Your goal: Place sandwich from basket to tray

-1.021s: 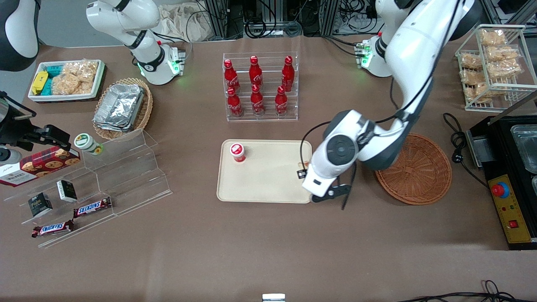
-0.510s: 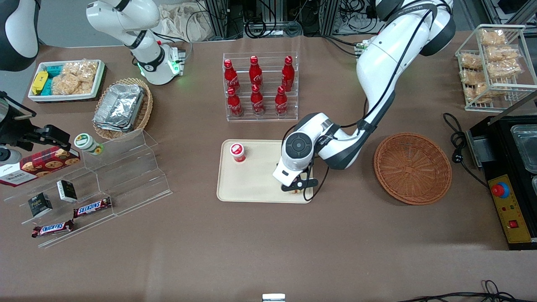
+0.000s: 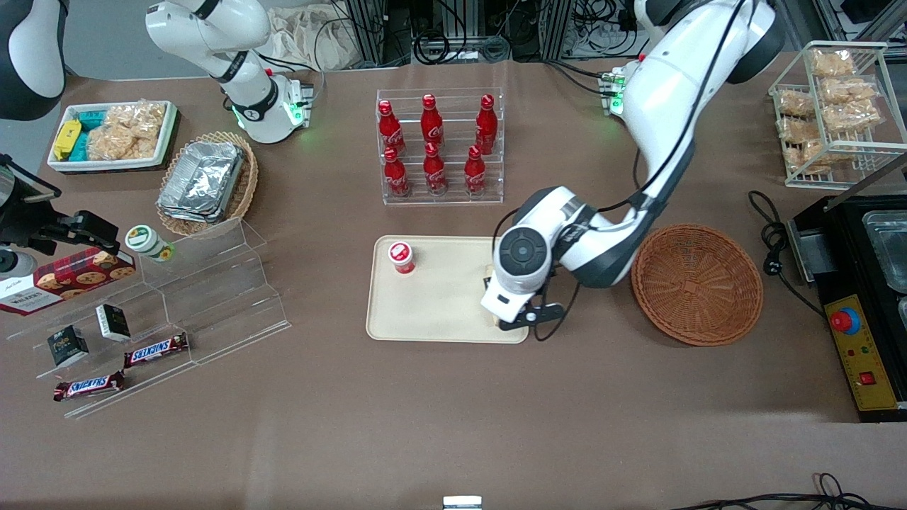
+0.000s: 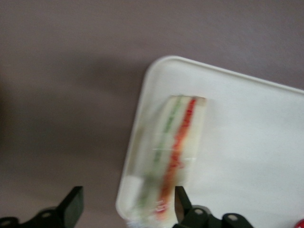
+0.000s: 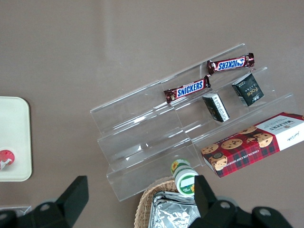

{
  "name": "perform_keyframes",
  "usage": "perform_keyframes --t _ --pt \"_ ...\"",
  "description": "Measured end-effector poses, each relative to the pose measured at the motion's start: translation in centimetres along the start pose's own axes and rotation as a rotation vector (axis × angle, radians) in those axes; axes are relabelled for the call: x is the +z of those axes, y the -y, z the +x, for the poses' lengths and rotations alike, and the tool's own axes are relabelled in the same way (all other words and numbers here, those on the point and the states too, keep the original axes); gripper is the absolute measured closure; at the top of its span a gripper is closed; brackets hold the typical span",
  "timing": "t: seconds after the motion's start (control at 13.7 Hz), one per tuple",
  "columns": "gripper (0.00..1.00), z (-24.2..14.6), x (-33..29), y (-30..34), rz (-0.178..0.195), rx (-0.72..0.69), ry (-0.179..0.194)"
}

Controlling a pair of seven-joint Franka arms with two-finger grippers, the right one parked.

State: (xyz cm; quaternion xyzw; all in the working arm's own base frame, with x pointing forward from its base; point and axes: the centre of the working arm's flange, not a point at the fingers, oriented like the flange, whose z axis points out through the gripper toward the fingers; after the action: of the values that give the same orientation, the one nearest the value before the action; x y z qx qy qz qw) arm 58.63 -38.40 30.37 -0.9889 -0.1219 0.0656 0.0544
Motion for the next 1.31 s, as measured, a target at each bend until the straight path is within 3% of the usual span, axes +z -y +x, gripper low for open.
perform_keyframes --t 0.07,0.22,0.51,0.73,0.88,1.31 --pt "0.00 0.9 -2.0 1.8 0.002 -0.027 -0.010" --pt "0.00 1.3 -4.5 4.9 0.007 -0.045 -0.029" --pt "0.00 -0.8 -6.7 10.2 0.004 0.017 0.005" --pt "0.00 -2.2 -10.0 15.7 -0.018 0.050 -0.006" --pt "0.00 -3.5 -11.8 19.1 -0.011 0.075 -0.009" --pt "0.00 -0.7 -15.4 29.7 -0.022 0.161 0.013"
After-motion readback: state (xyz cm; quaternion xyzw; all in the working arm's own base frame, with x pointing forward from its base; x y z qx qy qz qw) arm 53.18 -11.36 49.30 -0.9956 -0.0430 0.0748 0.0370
